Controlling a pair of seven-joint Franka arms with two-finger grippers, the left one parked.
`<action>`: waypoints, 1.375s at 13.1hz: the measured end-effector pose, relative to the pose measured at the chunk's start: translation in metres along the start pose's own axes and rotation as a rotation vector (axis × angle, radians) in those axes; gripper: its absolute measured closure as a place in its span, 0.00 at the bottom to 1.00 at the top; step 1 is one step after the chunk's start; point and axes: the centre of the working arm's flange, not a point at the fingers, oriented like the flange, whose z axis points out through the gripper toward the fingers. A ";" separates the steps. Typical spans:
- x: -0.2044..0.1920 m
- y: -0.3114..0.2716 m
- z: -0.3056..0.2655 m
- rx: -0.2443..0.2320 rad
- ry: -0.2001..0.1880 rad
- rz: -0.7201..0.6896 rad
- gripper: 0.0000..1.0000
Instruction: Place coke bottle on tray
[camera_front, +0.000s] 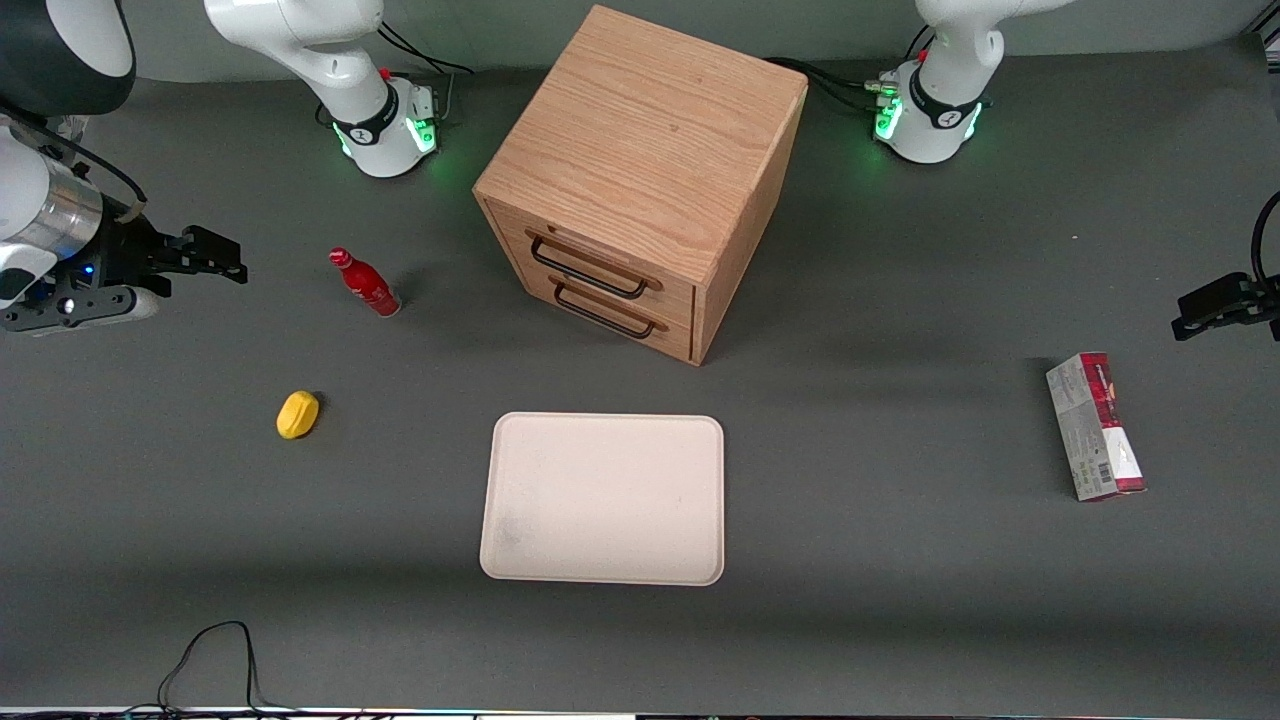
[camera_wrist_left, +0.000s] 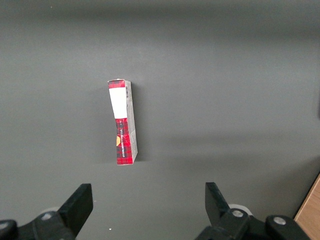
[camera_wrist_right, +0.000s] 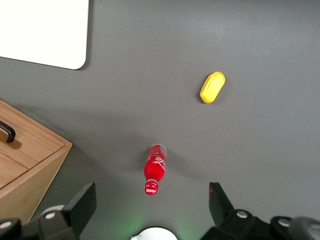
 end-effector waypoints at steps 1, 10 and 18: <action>0.001 0.003 -0.001 0.001 -0.005 0.005 0.00; 0.003 0.011 0.000 0.008 -0.058 0.021 0.00; -0.055 0.006 -0.013 0.021 -0.098 0.032 0.00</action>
